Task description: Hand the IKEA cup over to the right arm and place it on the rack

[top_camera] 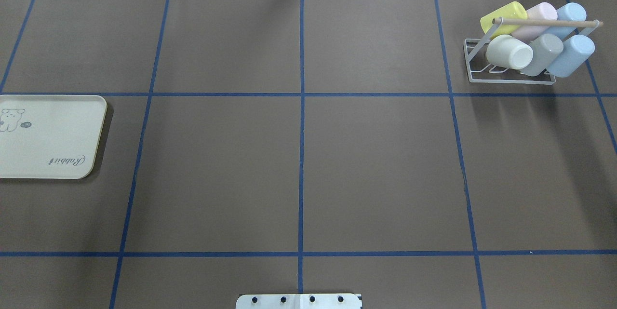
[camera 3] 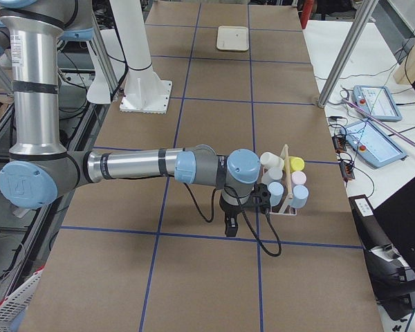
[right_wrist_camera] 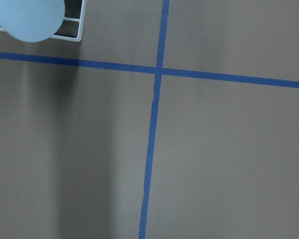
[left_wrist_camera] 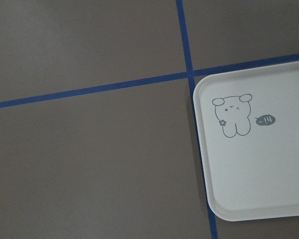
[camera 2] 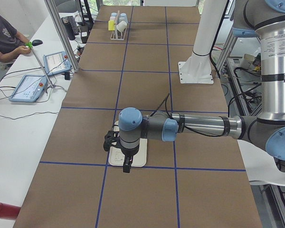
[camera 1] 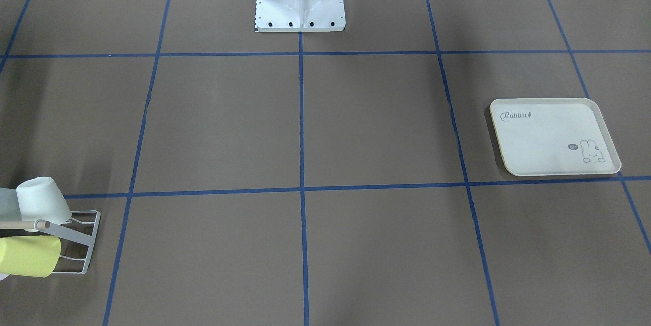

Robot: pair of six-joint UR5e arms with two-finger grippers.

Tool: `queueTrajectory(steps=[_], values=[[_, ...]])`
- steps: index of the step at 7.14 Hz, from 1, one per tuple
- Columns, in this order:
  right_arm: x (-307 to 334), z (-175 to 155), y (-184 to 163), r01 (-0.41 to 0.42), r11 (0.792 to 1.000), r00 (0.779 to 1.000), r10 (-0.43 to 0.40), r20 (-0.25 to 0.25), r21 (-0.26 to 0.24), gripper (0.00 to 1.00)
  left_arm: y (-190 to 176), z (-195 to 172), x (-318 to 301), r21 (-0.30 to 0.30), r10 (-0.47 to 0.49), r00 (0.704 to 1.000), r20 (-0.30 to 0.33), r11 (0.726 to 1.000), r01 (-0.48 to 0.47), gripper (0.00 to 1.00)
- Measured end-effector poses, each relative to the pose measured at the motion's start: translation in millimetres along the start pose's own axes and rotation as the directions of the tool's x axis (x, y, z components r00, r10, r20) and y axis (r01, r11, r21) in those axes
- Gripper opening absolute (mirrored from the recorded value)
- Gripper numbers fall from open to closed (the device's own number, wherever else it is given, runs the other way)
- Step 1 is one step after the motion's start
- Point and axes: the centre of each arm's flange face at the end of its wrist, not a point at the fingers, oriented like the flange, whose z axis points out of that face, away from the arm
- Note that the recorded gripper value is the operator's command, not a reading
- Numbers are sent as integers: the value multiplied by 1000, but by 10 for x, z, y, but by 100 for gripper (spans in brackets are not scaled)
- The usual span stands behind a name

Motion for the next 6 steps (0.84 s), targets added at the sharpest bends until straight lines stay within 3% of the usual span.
queueTrajectory(steps=[3, 6], values=[[92, 95, 108, -17, 1000, 1000, 17, 1, -16, 100, -30, -41, 35, 7, 3, 1000, -2, 1000, -3, 100], [288, 157, 250, -35, 999, 999, 35, 1, 4, 100, -79, -72, 61, 12, 7, 1000, -2, 1000, -7, 100]])
